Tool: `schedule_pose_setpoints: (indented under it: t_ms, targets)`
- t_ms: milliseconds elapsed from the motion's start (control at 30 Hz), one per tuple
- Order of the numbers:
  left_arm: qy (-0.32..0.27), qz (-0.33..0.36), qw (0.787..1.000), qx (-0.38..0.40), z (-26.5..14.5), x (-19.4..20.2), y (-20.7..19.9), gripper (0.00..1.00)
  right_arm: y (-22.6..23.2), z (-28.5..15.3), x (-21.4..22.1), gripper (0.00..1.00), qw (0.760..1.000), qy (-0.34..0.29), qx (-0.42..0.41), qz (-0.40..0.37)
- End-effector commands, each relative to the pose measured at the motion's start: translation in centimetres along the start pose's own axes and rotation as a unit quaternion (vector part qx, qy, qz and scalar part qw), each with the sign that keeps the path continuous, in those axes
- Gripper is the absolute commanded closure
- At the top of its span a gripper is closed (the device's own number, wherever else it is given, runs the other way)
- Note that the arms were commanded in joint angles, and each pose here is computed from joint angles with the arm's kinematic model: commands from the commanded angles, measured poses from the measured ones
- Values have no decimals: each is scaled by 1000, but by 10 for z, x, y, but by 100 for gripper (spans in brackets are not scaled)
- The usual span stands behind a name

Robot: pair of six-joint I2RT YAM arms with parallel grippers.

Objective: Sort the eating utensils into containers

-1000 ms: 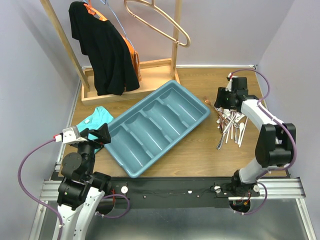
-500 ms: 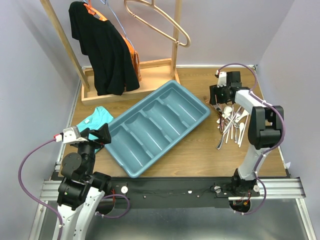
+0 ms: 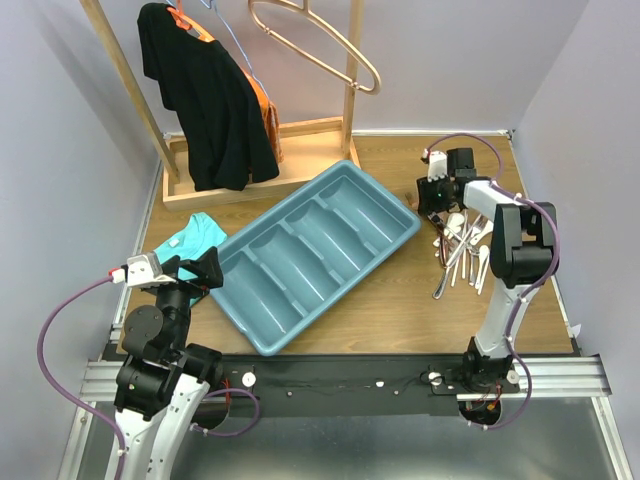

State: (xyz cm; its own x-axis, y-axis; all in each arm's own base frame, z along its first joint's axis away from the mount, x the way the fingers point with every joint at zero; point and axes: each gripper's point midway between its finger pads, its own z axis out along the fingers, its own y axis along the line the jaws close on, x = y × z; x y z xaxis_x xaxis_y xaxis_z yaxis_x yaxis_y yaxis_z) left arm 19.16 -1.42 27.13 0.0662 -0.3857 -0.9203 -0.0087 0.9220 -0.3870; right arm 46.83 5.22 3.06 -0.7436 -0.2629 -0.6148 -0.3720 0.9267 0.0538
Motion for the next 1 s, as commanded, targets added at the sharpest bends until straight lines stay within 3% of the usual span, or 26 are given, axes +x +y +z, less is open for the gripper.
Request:
schedule_pose_setpoints:
  t_ms: [0,67,100,600,967]
  targets:
    - [-2,7,1000,11,1,0,-3,1,1,-7,-8,62,999,-24,1,-25]
    - [1,7,1000,10,1,2,-3,1,-1,-10,-10,79,999,-30,8,-26]
    - [-1,7,1000,11,1,0,-3,1,-2,-14,-14,83,999,-37,12,-29]
    - [-4,6,1000,13,1,0,-4,1,9,-88,-84,86,985,-167,26,-26]
    - [-3,6,1000,16,1,0,-5,1,75,-150,-145,86,952,-285,-110,10]
